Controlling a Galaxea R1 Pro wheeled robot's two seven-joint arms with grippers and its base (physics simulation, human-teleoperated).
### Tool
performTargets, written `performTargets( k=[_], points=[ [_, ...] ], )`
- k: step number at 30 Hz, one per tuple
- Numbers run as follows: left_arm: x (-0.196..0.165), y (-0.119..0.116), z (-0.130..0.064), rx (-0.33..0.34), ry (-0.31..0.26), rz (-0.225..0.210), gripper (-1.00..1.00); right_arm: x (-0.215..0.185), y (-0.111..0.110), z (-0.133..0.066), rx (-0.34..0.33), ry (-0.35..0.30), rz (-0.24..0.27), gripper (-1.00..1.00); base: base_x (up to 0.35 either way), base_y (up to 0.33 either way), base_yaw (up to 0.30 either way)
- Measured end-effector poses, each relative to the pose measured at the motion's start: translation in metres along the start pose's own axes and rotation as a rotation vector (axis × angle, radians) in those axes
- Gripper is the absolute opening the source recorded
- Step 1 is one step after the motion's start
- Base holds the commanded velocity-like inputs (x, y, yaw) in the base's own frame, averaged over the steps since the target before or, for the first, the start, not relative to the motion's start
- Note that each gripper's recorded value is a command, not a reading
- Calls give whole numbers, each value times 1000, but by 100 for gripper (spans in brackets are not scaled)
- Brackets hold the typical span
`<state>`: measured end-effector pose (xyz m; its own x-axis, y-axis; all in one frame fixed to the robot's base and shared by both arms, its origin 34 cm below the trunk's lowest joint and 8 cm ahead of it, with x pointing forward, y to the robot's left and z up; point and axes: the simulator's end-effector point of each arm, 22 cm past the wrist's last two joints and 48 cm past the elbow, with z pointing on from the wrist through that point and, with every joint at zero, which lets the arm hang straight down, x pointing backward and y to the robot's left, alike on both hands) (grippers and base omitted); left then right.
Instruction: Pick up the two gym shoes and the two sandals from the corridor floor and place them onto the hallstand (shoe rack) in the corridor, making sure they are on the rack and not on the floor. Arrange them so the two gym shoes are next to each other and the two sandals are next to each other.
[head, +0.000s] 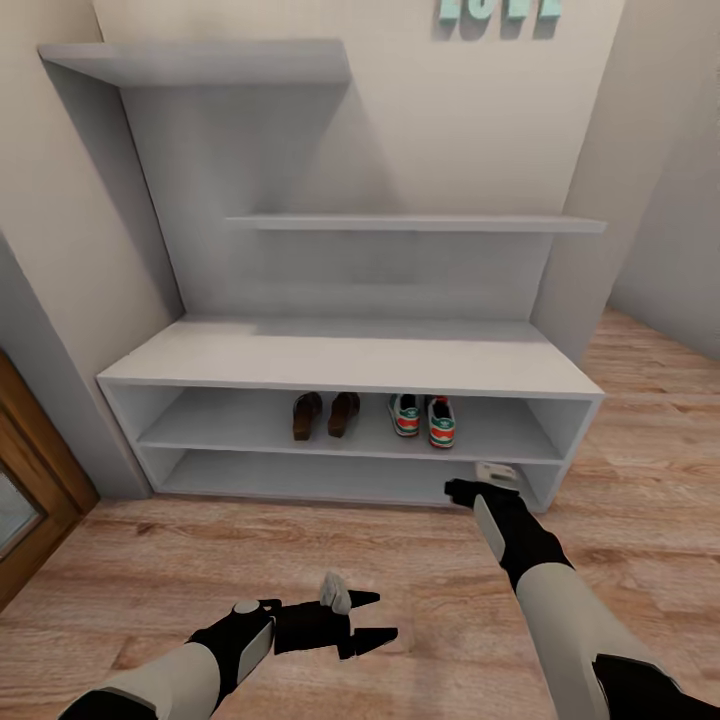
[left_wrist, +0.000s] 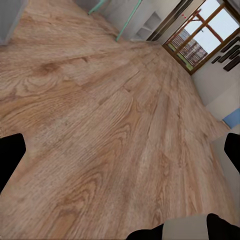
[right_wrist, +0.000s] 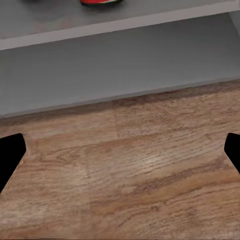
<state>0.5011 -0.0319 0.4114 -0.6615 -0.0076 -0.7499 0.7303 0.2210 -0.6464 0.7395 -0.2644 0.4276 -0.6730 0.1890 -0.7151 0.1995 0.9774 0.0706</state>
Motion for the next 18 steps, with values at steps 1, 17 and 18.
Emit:
performTargets(
  k=[1,17,18],
  points=[
    [-2,-1,0,0,-1,4,100,-1,6,-1,-26,-1,0,100,0,0,0],
    [-36,-8,-17,-21,-1,4,100,47,80,-14,-344,90,6,100,0,0,0],
    [-37,-8,-18,-23,-1,4,100,48,81,-15,-347,88,6,100,0,0,0]
  ],
)
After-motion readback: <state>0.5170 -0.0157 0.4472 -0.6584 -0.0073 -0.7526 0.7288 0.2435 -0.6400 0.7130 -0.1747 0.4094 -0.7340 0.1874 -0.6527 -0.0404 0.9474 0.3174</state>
